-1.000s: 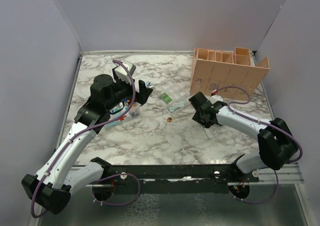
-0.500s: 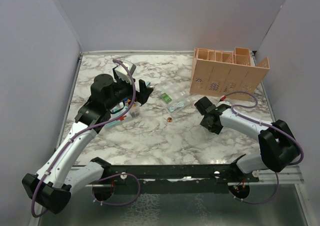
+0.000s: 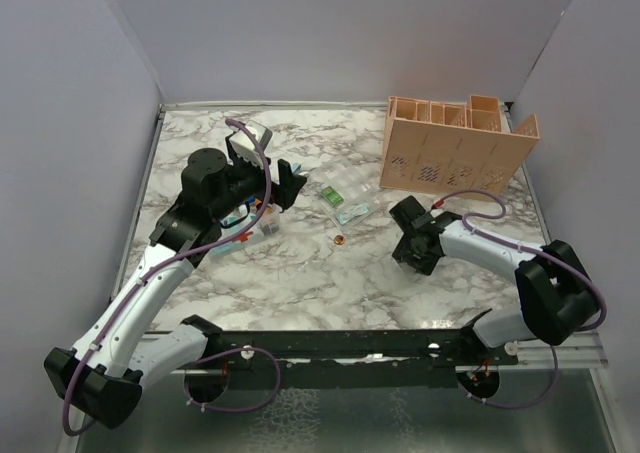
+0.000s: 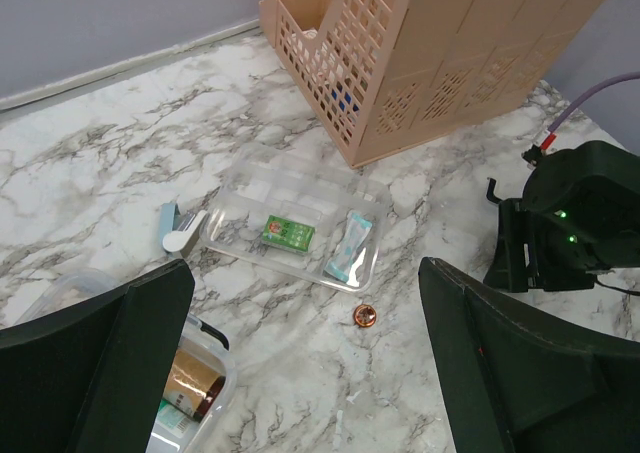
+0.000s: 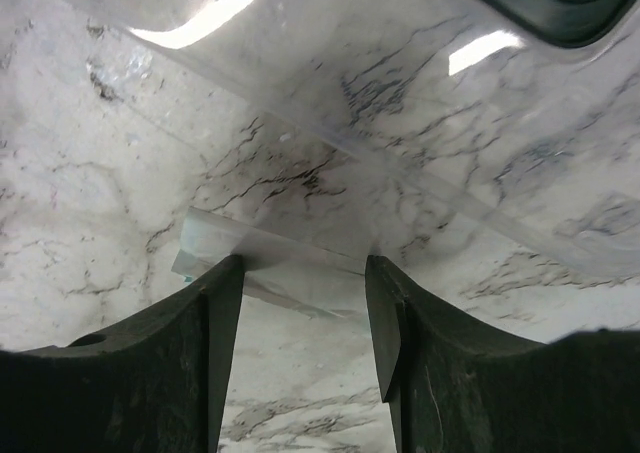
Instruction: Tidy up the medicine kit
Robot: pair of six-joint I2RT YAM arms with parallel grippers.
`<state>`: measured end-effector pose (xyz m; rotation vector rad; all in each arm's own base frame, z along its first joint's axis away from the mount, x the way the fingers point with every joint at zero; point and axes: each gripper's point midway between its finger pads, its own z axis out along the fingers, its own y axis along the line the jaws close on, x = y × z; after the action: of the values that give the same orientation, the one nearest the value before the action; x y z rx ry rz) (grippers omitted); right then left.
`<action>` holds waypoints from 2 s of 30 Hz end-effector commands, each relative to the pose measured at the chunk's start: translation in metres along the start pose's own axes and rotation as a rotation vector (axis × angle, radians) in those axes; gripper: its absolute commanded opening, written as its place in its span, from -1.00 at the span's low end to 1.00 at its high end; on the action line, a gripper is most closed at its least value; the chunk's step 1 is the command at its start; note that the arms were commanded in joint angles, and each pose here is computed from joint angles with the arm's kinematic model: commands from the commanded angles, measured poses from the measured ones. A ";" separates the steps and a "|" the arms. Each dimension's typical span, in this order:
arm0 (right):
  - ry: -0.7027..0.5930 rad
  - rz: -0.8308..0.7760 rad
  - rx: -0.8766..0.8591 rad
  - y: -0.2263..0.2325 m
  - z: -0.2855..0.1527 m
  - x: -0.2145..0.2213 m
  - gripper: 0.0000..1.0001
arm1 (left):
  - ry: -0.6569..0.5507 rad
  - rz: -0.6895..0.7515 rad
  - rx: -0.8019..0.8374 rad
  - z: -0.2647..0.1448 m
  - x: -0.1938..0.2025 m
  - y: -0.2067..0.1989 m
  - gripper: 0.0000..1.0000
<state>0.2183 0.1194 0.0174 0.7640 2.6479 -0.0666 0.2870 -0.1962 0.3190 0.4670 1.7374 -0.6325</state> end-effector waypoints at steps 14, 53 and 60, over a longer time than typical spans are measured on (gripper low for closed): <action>0.171 -0.027 -0.162 0.034 -0.015 0.023 -0.10 | -0.047 0.003 0.040 -0.005 -0.013 -0.010 0.98; 0.014 -0.500 -0.407 0.062 -0.007 0.018 -0.25 | -0.045 0.007 0.043 -0.001 -0.013 -0.009 0.98; 0.070 -0.519 -0.349 0.052 0.006 0.030 -0.53 | -0.037 0.004 0.046 0.002 -0.010 -0.009 0.98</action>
<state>0.2274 0.1849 0.0187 -0.0356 2.7093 0.3587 0.2850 -0.1993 0.3208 0.4747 1.7306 -0.6558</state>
